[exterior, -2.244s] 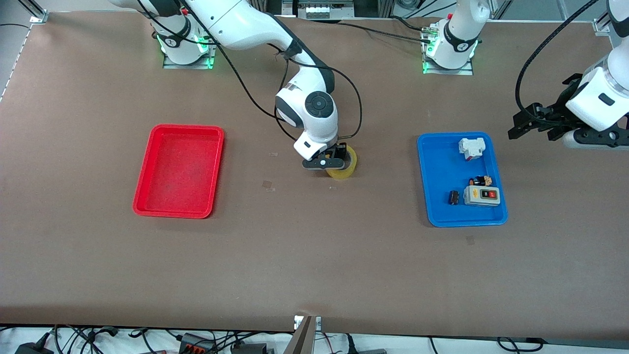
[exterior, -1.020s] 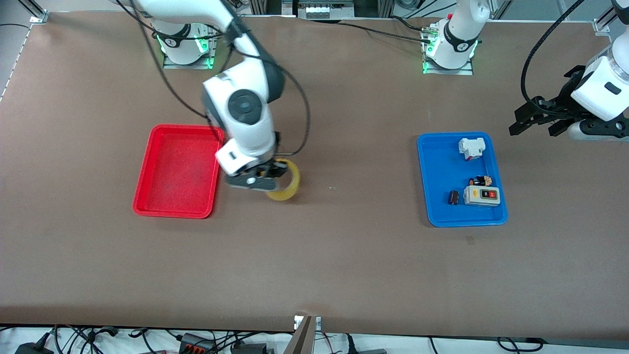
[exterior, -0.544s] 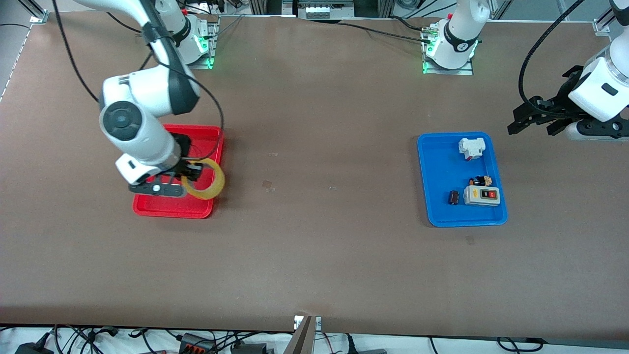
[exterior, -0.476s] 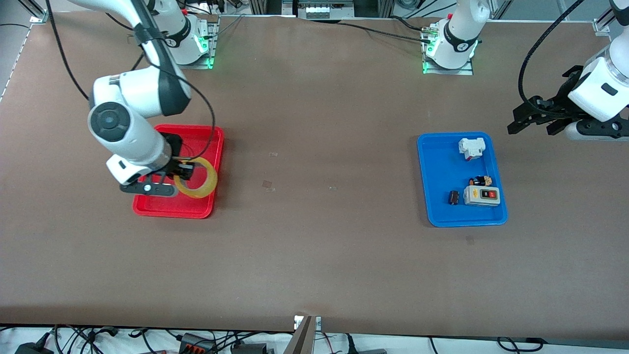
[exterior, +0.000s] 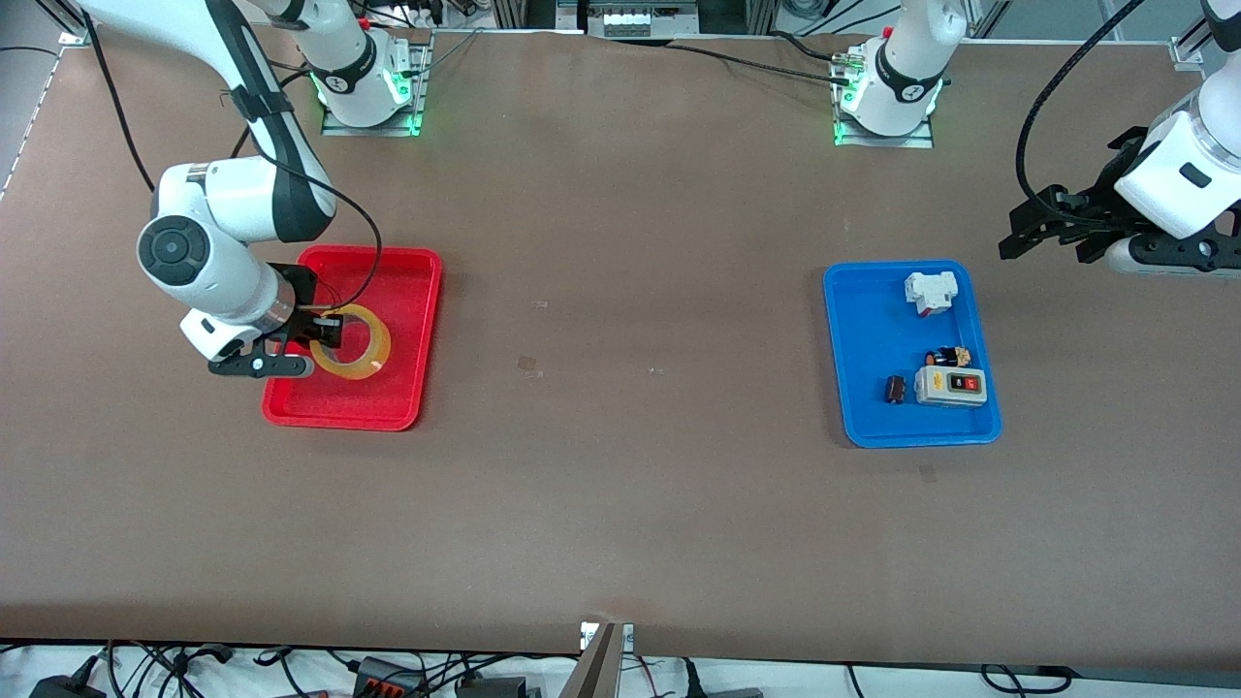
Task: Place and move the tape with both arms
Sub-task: 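Carry the tape with the right gripper over the red tray, then lower the tape into the red tray and open the right gripper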
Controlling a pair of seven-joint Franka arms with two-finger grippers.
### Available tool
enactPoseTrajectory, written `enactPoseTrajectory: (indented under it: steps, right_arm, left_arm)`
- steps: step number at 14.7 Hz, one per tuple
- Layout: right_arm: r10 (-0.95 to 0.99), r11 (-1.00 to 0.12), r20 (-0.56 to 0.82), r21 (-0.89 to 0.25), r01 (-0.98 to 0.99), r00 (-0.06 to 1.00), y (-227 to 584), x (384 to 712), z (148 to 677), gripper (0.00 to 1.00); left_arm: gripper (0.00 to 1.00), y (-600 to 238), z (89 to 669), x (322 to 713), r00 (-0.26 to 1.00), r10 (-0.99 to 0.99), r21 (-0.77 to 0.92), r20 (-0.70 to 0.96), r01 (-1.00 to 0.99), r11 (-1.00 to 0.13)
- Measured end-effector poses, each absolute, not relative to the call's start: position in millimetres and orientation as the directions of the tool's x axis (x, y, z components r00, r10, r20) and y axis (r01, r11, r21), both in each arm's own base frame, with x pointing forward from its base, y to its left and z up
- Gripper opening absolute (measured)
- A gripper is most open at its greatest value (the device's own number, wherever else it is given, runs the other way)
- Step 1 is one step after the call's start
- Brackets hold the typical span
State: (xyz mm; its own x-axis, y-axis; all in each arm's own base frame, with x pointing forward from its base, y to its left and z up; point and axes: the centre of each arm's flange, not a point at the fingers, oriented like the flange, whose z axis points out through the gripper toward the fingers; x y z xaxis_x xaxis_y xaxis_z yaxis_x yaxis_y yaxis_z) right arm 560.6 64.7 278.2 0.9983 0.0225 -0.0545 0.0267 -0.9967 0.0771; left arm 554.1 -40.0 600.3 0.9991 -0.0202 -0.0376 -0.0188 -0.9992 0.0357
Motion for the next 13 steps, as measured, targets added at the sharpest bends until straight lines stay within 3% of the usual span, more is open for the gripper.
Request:
enactPoseTrajectory:
  steps: [6, 13]
  right_arm:
    - [0.061, -0.995, -0.066, 0.069, 0.065, 0.996, 52, 540, 244, 0.23]
    - [0.089, -0.994, -0.055, 0.064, 0.093, 0.994, 45, 537, 215, 0.23]
  left_arm:
    - [1.0, -40, 600, 554, 0.999, -0.028, 0.036, -0.039, -0.026, -0.999]
    - [1.0, -40, 600, 554, 0.999, -0.029, 0.036, -0.04, -0.028, -0.999]
